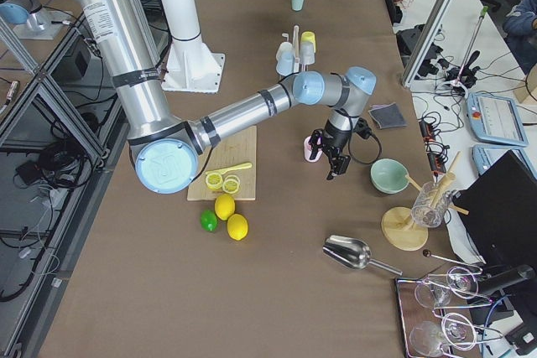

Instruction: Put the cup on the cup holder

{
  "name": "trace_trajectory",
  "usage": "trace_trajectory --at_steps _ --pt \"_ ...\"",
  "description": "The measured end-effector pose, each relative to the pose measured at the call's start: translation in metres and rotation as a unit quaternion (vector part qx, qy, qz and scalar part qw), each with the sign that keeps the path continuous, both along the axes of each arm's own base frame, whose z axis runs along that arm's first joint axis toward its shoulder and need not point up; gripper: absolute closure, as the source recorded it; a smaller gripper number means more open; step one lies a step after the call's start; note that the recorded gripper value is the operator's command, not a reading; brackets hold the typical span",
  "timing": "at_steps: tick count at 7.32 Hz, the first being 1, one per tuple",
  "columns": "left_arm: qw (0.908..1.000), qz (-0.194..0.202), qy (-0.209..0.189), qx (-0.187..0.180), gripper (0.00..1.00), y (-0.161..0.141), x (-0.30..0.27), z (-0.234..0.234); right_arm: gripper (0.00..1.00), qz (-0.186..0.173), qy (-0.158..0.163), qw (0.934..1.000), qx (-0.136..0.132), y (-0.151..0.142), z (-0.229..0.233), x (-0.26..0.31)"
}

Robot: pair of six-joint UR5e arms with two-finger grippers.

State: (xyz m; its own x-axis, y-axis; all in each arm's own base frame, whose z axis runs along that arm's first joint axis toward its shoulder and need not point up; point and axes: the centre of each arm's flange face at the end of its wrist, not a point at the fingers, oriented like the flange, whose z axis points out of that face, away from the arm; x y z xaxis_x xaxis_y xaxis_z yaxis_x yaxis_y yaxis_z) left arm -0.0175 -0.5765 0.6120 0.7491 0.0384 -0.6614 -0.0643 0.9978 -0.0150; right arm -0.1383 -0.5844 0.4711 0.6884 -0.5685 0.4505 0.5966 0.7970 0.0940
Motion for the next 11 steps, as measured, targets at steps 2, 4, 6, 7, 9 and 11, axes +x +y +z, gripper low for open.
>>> trace_trajectory --at_steps 2,4,6,7,9,11 --pt "0.9974 0.071 -0.004 -0.014 0.01 -0.065 0.066 -0.029 0.0 -0.064 0.036 0.9971 0.02 -0.009 -0.041 -0.07" --pt "0.995 0.097 -0.005 -0.021 0.02 -0.091 0.102 -0.046 0.0 -0.134 0.068 0.9885 0.02 -0.037 -0.071 -0.137" --pt "0.9908 0.129 -0.007 -0.04 0.02 -0.102 0.139 -0.064 0.0 -0.201 0.094 0.975 0.013 -0.055 -0.089 -0.185" --pt "0.9883 0.146 -0.007 -0.045 0.02 -0.101 0.157 -0.067 0.01 -0.237 0.117 0.9643 0.016 -0.054 -0.097 -0.211" --pt "0.9812 0.187 -0.007 -0.047 0.02 -0.089 0.196 -0.061 0.0 -0.291 0.157 0.9435 0.022 -0.05 -0.114 -0.261" --pt "0.9732 0.221 -0.009 -0.062 0.02 -0.076 0.225 -0.051 0.0 -0.342 0.188 0.9201 0.03 -0.034 -0.11 -0.301"
